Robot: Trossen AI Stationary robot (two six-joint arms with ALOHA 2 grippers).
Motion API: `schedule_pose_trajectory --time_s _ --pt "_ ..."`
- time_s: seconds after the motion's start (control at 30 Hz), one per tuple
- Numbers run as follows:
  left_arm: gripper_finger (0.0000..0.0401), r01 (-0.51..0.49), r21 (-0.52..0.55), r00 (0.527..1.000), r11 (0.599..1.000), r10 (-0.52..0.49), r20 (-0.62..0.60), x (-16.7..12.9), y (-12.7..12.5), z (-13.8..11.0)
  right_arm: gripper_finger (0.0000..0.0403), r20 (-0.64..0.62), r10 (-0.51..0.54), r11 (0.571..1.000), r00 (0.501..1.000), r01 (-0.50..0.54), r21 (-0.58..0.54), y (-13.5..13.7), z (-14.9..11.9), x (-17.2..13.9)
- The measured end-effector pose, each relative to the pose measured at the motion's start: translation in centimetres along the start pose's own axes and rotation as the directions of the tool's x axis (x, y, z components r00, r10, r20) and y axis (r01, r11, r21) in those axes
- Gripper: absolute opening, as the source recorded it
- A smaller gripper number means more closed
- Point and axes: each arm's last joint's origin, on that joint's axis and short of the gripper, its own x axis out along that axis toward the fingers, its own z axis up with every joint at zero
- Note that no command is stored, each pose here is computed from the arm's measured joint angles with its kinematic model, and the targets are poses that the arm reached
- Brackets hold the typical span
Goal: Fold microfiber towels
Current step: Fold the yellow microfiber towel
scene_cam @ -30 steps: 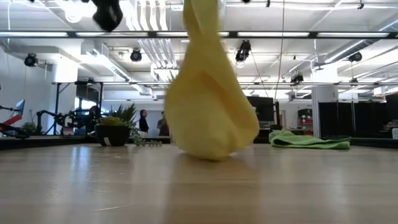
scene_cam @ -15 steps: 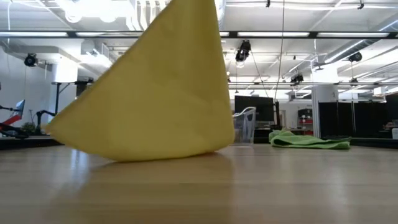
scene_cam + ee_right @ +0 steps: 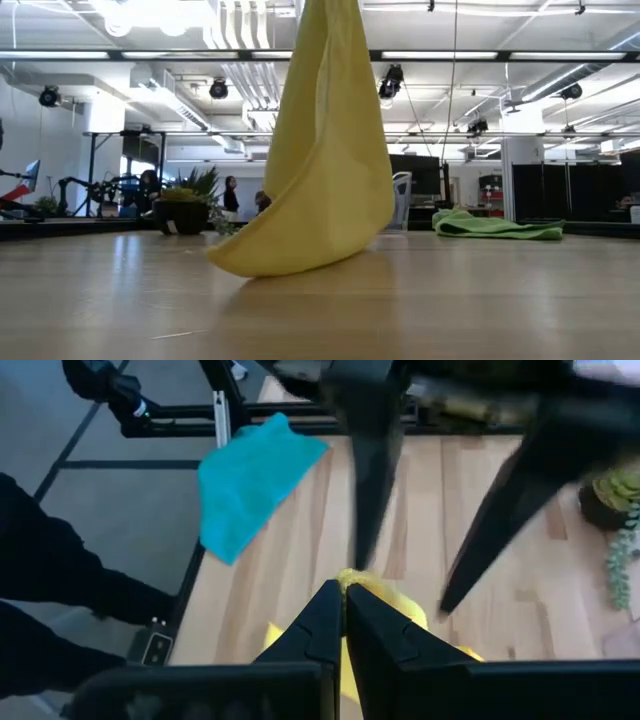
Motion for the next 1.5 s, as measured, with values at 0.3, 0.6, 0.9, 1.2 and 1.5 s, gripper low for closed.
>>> schedule_pose_trajectory --time_s 0.3,0.6,0.9,1.2,1.5 --pt "0.0155 0.108 -0.057 0.988 0.993 -0.114 -0.109 2.1 0.9 -1.1 0.0009 -0.008 -0.004 1.0 1.0 0.004 0.001 -0.1 -0.1 0.2" --pt "0.0123 0.143 -0.126 0.955 0.982 -0.171 -0.242 2.9 1.3 -3.7 0.0009 0.024 -0.002 1.0 1.0 0.002 0.0 0.0 0.5 -0.6" --pt "0.0075 0.133 -0.181 0.925 0.974 -0.187 -0.331 4.0 2.0 -6.0 0.0009 0.042 0.0 1.0 0.999 0.001 -0.006 0.2 0.8 -1.2" --pt "0.0052 0.095 -0.229 0.877 0.969 -0.19 -0.442 4.5 2.3 -9.9 0.0009 0.054 0.001 1.0 0.999 -0.001 -0.008 0.2 0.9 -1.8" --pt "0.0007 0.016 -0.213 0.833 0.977 -0.13 -0.538 4.4 2.4 -12.5 0.0009 0.046 -0.02 1.0 0.999 0.021 -0.001 0.2 0.8 -1.9"
